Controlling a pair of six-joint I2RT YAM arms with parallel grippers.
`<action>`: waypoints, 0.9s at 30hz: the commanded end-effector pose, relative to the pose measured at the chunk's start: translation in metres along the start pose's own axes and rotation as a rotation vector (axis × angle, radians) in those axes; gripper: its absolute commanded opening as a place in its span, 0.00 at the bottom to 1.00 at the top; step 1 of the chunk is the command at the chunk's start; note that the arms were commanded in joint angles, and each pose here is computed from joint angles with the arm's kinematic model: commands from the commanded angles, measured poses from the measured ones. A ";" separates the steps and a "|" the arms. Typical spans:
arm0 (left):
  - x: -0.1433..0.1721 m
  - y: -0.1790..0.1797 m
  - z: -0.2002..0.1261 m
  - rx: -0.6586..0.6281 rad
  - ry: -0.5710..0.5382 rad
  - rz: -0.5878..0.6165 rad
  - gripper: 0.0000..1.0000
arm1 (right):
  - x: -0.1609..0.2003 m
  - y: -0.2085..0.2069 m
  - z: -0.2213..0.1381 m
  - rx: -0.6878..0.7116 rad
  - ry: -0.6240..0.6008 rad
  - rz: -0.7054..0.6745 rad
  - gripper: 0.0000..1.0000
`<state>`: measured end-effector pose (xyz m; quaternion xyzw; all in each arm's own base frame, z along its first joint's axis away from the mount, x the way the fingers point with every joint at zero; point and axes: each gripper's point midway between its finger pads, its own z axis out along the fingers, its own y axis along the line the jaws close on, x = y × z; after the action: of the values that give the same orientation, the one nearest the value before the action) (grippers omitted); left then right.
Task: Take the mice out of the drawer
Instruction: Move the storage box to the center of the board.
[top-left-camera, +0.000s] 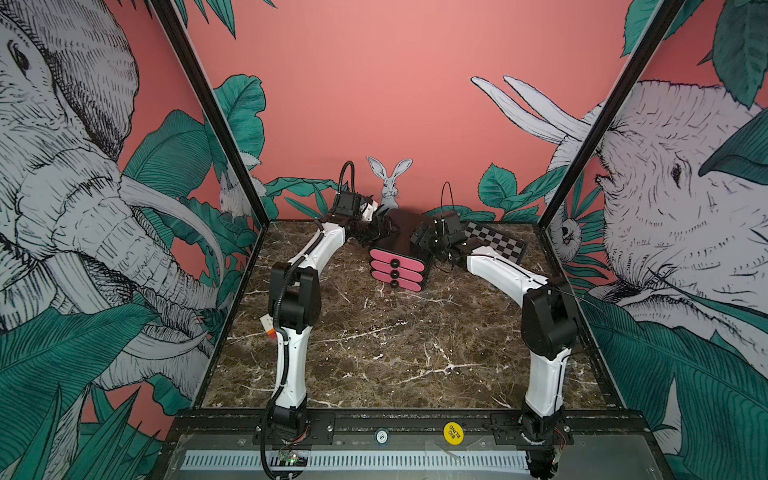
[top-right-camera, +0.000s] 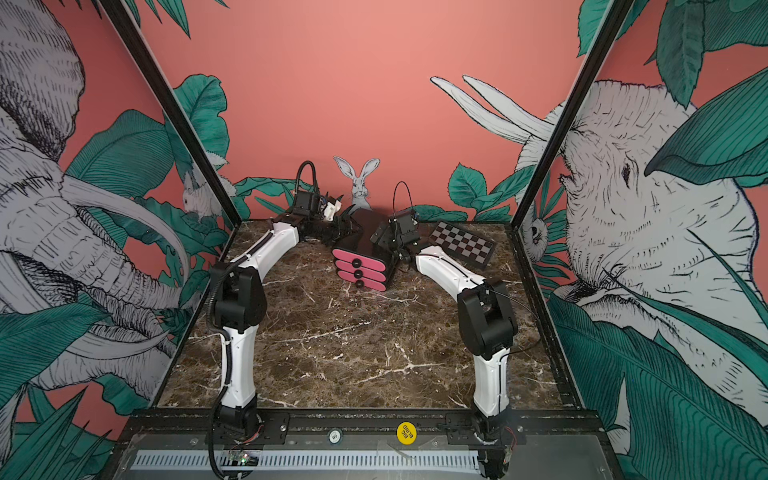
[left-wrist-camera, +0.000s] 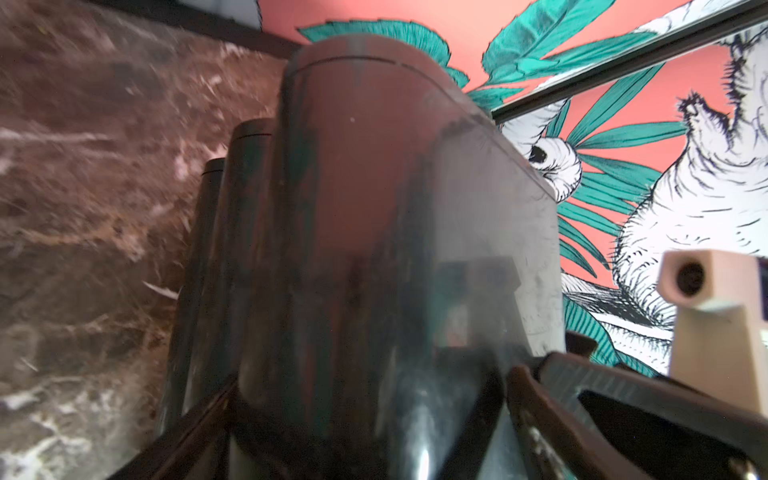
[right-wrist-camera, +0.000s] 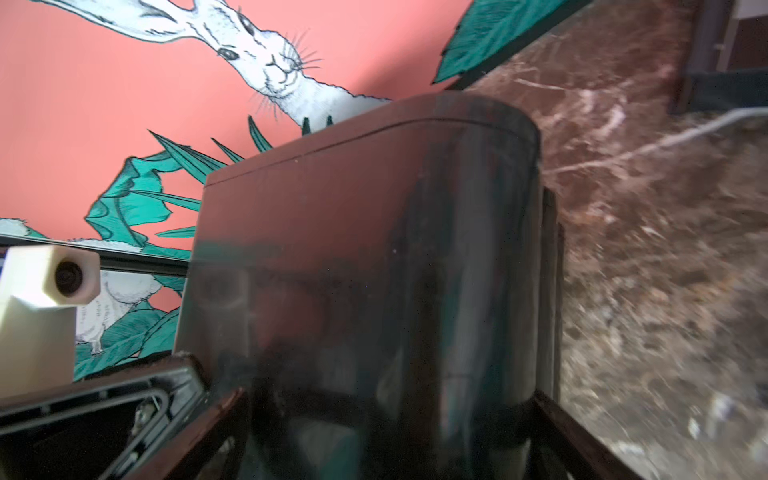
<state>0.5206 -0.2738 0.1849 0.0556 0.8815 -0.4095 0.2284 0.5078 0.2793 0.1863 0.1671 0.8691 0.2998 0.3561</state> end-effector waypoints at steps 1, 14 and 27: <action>0.012 -0.060 0.008 0.199 0.063 0.097 0.98 | 0.018 0.067 -0.002 -0.273 0.077 -0.009 0.96; 0.029 -0.067 -0.005 0.223 0.079 0.080 0.95 | 0.029 0.069 -0.032 -0.281 0.063 -0.098 0.98; 0.159 -0.106 -0.063 0.156 0.155 0.061 0.95 | -0.012 0.043 -0.031 -0.297 0.046 -0.210 0.98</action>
<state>0.3856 -0.2684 0.1803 0.0461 0.8926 -0.4054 0.1917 0.5025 0.2777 0.2042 0.0746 0.8569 0.3569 0.3643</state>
